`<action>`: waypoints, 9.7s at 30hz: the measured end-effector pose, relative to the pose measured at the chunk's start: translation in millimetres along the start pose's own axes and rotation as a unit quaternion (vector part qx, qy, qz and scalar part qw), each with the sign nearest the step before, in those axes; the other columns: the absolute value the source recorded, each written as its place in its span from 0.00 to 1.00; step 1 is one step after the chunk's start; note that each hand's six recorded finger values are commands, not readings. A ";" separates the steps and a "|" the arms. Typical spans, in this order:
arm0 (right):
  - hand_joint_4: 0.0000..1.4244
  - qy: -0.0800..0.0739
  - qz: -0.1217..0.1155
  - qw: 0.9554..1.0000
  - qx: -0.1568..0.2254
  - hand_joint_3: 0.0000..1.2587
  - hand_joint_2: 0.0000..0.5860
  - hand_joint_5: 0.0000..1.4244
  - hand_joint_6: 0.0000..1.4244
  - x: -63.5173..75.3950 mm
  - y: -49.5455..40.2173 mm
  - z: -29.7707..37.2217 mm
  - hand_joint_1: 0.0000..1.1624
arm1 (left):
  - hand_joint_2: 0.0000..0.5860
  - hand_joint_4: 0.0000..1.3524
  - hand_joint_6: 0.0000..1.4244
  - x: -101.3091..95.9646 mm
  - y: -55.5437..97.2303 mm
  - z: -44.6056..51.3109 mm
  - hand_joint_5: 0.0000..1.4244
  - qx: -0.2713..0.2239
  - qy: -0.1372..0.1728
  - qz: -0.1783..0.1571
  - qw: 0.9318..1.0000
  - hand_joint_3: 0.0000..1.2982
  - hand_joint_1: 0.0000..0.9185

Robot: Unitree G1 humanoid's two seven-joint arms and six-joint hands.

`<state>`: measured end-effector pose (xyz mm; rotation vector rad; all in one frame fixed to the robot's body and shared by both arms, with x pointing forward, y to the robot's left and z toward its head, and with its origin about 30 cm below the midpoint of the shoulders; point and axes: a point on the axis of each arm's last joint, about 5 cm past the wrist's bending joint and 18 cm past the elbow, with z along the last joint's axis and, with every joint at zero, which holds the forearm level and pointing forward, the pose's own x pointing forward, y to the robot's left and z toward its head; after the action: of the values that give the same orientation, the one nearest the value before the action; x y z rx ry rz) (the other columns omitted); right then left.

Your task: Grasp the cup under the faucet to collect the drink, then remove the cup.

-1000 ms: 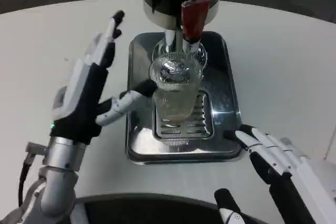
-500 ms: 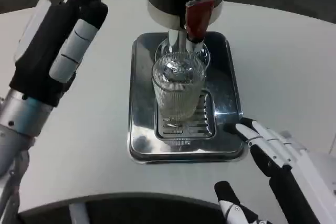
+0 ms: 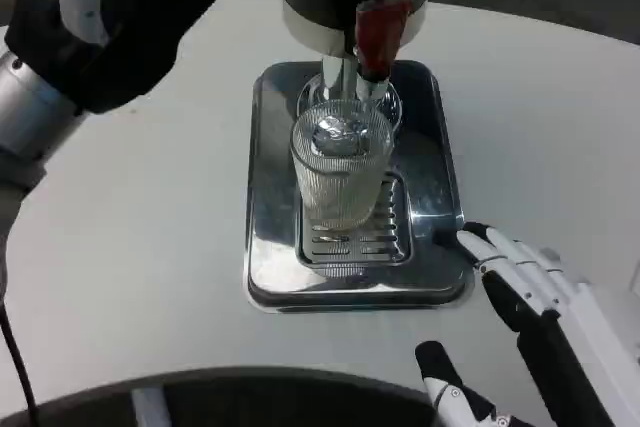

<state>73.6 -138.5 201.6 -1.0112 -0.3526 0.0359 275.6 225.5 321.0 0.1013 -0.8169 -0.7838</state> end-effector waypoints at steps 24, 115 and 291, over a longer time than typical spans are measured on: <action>0.07 0.003 0.003 1.000 0.007 0.12 0.78 0.09 0.08 0.5 0.3 0.4 0.39 | 0.15 0.00 0.01 30.4 -4.6 -45.5 0.04 -0.056 0.077 -0.073 0.993 0.00 0.00; 0.05 0.060 -0.003 0.995 0.083 0.08 0.65 0.07 0.14 19.9 31.2 -18.1 0.40 | 0.17 0.00 0.02 6.1 -30.9 6.8 0.05 0.414 0.072 -0.244 0.874 0.00 0.00; 0.56 -0.026 -0.132 0.940 0.313 0.49 0.21 0.66 0.95 162.8 115.5 2.8 0.98 | 0.21 0.00 0.00 -105.4 -29.8 24.1 0.00 0.479 0.265 -0.002 0.837 0.00 0.00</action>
<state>241.5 -43.2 150.9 -0.3268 -0.4831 -0.0649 196.6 278.8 261.8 1.1723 -0.5991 -0.2458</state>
